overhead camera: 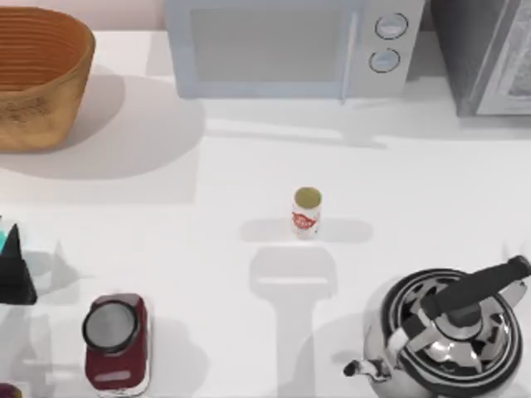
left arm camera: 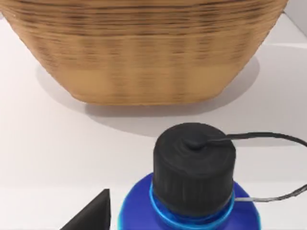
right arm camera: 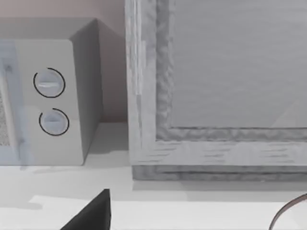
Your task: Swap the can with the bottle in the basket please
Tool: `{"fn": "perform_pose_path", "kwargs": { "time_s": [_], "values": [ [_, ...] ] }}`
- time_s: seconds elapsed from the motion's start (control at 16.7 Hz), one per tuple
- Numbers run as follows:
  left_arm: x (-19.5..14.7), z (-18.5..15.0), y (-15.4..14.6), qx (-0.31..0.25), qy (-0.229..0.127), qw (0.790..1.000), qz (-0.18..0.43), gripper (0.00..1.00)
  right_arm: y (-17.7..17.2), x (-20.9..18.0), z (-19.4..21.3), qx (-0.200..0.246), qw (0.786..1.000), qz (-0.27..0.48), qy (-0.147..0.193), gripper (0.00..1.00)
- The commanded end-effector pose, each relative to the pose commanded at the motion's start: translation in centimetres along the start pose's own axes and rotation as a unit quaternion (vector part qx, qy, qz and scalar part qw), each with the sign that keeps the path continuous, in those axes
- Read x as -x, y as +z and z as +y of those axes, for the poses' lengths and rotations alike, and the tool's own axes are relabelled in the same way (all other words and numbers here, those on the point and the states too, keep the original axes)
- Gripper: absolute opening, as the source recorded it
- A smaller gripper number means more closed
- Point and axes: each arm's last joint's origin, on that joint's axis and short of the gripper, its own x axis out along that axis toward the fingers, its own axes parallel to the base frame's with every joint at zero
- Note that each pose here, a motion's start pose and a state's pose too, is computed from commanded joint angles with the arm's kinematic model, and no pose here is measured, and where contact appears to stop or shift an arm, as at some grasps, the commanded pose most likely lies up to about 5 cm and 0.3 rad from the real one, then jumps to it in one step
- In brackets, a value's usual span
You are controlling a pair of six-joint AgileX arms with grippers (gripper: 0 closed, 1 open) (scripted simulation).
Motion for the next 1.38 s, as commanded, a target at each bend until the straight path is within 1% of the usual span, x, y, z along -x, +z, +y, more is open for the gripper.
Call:
{"fn": "perform_pose_path", "kwargs": {
  "time_s": [0.36, 0.72, 0.78, 1.02, 1.38],
  "values": [
    [-0.3, 0.9, -2.2, 0.007, 0.000, 1.000, 0.030, 1.00, 0.0, 0.0, 0.0, 0.000, 1.000, 0.000, 0.000, 1.00],
    [-0.3, 1.0, -2.5, 0.008, 0.000, 0.999, 0.032, 1.00, 0.0, 0.0, 0.0, 0.000, 1.000, 0.000, 0.000, 1.00],
    [-1.0, 1.2, -2.2, 0.005, -0.002, 1.000, 0.025, 1.00, 0.0, 0.0, 0.0, 0.000, 1.000, 0.000, 0.000, 1.00],
    [-1.9, 1.2, -2.4, 0.008, 0.000, 0.999, 0.032, 1.00, 0.0, 0.0, 0.0, 0.000, 1.000, 0.000, 0.000, 1.00],
    [-5.4, 1.1, -2.7, 0.008, 0.000, 0.999, 0.032, 1.00, 0.0, 0.0, 0.0, 0.000, 1.000, 0.000, 0.000, 1.00]
  ]
}}
